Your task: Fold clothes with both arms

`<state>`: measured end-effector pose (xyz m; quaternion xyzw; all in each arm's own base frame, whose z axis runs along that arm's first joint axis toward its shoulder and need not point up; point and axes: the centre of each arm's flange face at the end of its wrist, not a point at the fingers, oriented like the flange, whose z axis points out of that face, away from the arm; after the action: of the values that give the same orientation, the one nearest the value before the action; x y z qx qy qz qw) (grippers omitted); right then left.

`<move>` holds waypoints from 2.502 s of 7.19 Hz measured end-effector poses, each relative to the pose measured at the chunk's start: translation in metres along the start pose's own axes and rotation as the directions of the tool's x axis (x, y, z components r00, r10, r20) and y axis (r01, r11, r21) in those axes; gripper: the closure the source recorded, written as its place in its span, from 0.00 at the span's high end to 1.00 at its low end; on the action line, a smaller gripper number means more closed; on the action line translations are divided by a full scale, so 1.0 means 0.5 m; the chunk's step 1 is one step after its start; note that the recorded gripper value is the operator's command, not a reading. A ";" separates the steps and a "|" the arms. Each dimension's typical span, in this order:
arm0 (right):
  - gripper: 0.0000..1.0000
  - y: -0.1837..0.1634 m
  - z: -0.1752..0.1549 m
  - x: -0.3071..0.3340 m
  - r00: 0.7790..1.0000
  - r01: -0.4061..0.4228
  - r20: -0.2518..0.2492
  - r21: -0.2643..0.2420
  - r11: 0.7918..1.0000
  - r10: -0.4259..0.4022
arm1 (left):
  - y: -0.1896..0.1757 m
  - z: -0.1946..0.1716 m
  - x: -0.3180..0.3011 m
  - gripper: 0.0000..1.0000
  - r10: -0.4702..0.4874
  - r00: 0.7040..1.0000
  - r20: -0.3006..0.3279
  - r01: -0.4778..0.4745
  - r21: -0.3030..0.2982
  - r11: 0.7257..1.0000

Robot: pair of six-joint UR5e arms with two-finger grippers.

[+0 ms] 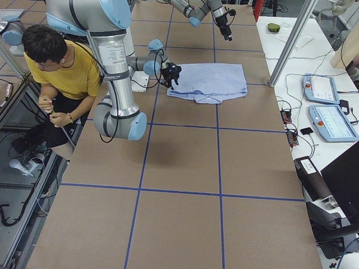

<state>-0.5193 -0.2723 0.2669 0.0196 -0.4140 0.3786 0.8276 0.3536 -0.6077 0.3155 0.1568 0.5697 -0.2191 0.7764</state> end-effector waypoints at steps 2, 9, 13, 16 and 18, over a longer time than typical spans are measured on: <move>1.00 0.039 0.003 0.014 0.994 -0.109 0.025 0.019 0.994 0.109 | 0.000 0.000 0.003 0.97 0.001 1.000 -0.002 -0.001 0.001 1.000; 0.63 0.061 0.086 0.031 0.962 -0.266 0.077 0.045 0.963 0.262 | 0.000 -0.003 0.007 0.97 -0.043 0.999 -0.006 0.043 0.003 0.999; 0.00 0.061 0.090 0.028 0.961 -0.270 0.075 0.045 0.962 0.266 | 0.000 -0.003 0.006 0.97 -0.044 0.999 -0.006 0.044 0.003 0.999; 0.00 0.057 0.082 0.011 0.960 -0.270 0.083 0.040 0.962 0.266 | 0.000 -0.003 0.003 0.97 -0.045 0.999 -0.004 0.045 0.003 0.999; 0.00 0.055 0.074 -0.002 0.959 -0.274 0.088 0.037 0.961 0.270 | 0.000 -0.004 0.005 0.97 -0.056 0.998 -0.006 0.056 0.003 0.998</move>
<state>-0.5624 -0.2661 0.2829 -0.0018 -0.4372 0.4977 0.7491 0.3527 -0.6068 0.3126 0.1425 0.5757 -0.2413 0.7681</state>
